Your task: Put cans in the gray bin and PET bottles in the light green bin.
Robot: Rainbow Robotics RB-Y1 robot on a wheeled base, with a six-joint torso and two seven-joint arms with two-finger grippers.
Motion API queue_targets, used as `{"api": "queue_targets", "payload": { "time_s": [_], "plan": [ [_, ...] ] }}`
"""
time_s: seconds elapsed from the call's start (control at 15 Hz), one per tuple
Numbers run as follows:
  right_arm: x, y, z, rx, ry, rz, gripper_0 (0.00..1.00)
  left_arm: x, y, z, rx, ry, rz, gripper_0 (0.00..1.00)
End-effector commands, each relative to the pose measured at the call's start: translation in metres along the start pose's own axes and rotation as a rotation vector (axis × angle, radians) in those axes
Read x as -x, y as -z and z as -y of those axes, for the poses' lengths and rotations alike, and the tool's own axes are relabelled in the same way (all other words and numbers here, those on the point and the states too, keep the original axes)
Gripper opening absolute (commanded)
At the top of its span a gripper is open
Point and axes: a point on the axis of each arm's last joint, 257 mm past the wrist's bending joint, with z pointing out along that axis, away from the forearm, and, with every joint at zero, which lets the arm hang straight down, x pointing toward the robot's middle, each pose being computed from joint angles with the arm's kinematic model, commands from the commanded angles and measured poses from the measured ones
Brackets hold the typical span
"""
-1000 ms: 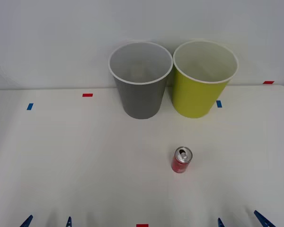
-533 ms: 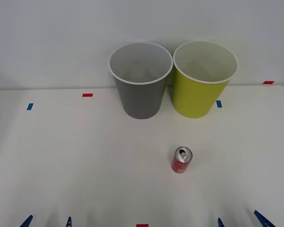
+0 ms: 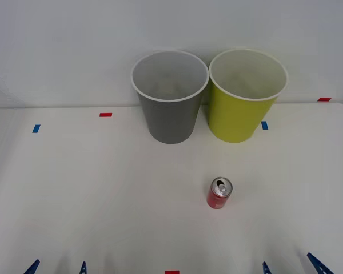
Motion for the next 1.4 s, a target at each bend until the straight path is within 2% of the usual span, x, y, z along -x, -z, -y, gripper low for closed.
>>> {"api": "queue_targets", "payload": {
  "time_s": [0.07, 0.33, 0.47, 0.73, 0.87, 1.4],
  "plan": [
    [0.011, -0.005, -0.013, 0.059, 0.055, 0.042, 1.00, 0.000, 0.000, 0.000, 0.000, 0.000, 0.000, 1.00],
    [0.027, -0.023, -0.030, 0.104, 0.076, 0.110, 1.00, 0.000, 0.000, 0.000, 0.000, 0.000, 0.000, 1.00],
    [0.021, -0.044, -0.035, 0.093, 0.068, 0.134, 1.00, 0.000, 0.000, 0.000, 0.000, 0.000, 0.000, 1.00],
    [0.033, -0.087, -0.055, 0.086, 0.029, 0.204, 1.00, 0.000, 0.000, 0.000, 0.000, 0.000, 0.000, 1.00],
    [0.036, -0.108, -0.058, 0.087, 0.027, 0.228, 1.00, 0.000, 0.000, 0.000, 0.000, 0.000, 0.000, 1.00],
    [0.042, -0.144, -0.088, 0.143, 0.021, 0.214, 1.00, 0.000, 0.000, 0.000, 0.000, 0.000, 0.000, 1.00]
  ]
}}
